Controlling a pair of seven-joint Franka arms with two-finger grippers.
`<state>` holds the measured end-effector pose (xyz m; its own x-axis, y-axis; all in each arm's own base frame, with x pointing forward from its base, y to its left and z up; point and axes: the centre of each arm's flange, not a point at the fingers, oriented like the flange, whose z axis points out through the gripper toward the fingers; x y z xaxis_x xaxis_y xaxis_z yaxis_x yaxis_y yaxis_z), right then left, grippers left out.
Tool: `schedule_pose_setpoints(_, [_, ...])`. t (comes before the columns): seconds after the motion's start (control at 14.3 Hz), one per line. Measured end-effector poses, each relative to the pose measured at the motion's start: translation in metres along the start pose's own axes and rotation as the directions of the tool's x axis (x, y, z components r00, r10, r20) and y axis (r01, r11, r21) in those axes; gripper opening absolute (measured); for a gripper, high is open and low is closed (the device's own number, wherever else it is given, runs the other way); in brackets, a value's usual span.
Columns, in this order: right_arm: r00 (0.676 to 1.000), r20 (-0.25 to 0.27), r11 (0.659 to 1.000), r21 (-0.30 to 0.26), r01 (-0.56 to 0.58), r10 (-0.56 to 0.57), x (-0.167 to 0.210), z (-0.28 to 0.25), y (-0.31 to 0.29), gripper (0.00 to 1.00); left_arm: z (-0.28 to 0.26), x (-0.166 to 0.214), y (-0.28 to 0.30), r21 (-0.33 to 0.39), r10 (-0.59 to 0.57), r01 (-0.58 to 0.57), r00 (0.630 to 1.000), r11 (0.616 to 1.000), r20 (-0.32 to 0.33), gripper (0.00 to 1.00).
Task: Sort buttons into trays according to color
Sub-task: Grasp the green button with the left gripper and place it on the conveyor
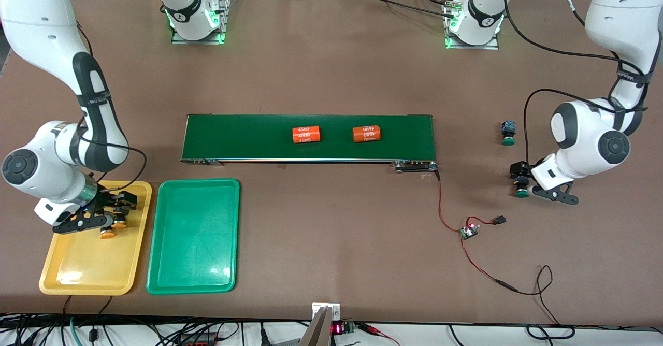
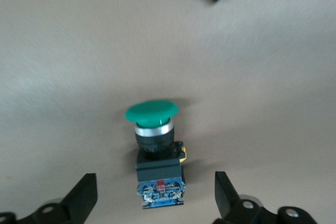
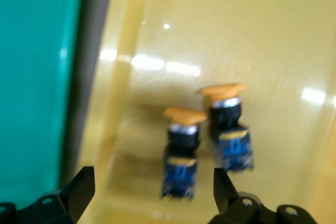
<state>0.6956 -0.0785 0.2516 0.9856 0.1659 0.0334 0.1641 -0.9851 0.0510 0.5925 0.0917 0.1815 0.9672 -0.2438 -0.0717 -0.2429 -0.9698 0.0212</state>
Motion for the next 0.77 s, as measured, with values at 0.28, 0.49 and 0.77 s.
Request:
schedule_pose_setpoints(0.28, [0.986,0.135,0.993,0.055,-0.109,0.101,-0.010,-0.088,-0.080,1.00,0.015,-0.007,0.002,-0.005,-0.021,0.021,1.000,1.000,0.015,0.67])
schedule_pose_setpoints(0.49, [0.979,0.148,0.987,0.069,-0.148,0.137,-0.039,-0.131,-0.132,1.00,0.009,-0.005,0.001,-0.001,-0.027,0.027,1.000,1.000,0.006,0.41])
schedule_pose_setpoints(0.77, [0.979,0.147,0.984,0.091,-0.155,0.141,-0.084,-0.179,-0.185,1.00,-0.023,0.008,0.019,-0.018,0.006,-0.005,1.000,1.000,0.021,0.41])
